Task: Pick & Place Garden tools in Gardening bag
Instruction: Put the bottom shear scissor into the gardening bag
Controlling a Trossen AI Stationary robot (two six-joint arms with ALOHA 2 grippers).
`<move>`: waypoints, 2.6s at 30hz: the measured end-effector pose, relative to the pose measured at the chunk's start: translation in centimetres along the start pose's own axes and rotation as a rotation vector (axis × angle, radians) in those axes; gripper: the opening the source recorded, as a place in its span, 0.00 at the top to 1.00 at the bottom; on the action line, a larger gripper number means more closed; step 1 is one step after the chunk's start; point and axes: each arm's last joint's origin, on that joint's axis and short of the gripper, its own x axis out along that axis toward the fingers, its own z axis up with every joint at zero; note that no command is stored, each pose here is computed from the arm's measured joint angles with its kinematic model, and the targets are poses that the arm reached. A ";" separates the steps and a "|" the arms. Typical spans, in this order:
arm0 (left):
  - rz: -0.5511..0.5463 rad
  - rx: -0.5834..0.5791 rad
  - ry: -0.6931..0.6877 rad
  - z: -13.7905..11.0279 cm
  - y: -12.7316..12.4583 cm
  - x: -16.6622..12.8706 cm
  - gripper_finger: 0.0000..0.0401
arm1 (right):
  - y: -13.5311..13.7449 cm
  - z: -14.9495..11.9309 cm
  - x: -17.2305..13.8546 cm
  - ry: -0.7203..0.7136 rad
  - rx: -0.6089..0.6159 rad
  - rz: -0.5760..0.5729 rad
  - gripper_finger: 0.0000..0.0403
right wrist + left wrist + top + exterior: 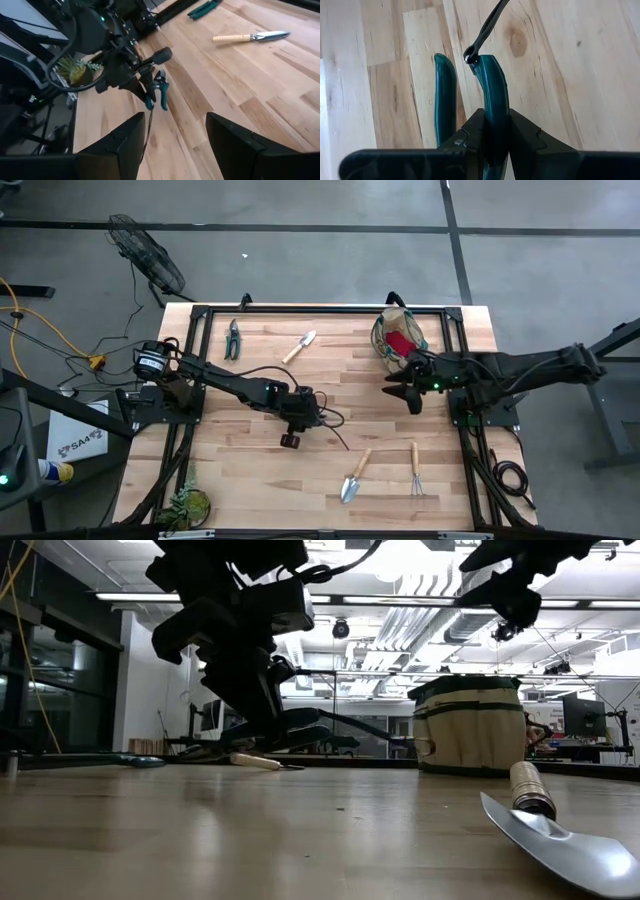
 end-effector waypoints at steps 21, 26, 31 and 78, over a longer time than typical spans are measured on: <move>-0.016 -0.056 -0.032 0.3 0.0 0.0 0.88 | -0.3 0.1 -2.2 -0.056 0.006 0.043 0.50; -0.028 -0.076 -0.066 0.6 -0.1 0.0 0.88 | -0.4 -0.1 -2.2 -0.036 0.002 0.029 0.50; -0.028 -0.098 -0.101 1.0 0.0 0.0 0.88 | -0.5 -0.2 -2.2 -0.018 0.000 0.018 0.50; -0.087 -0.240 -0.456 4.3 0.1 -5.8 0.88 | -0.6 -0.7 -2.2 0.064 -0.032 0.058 0.50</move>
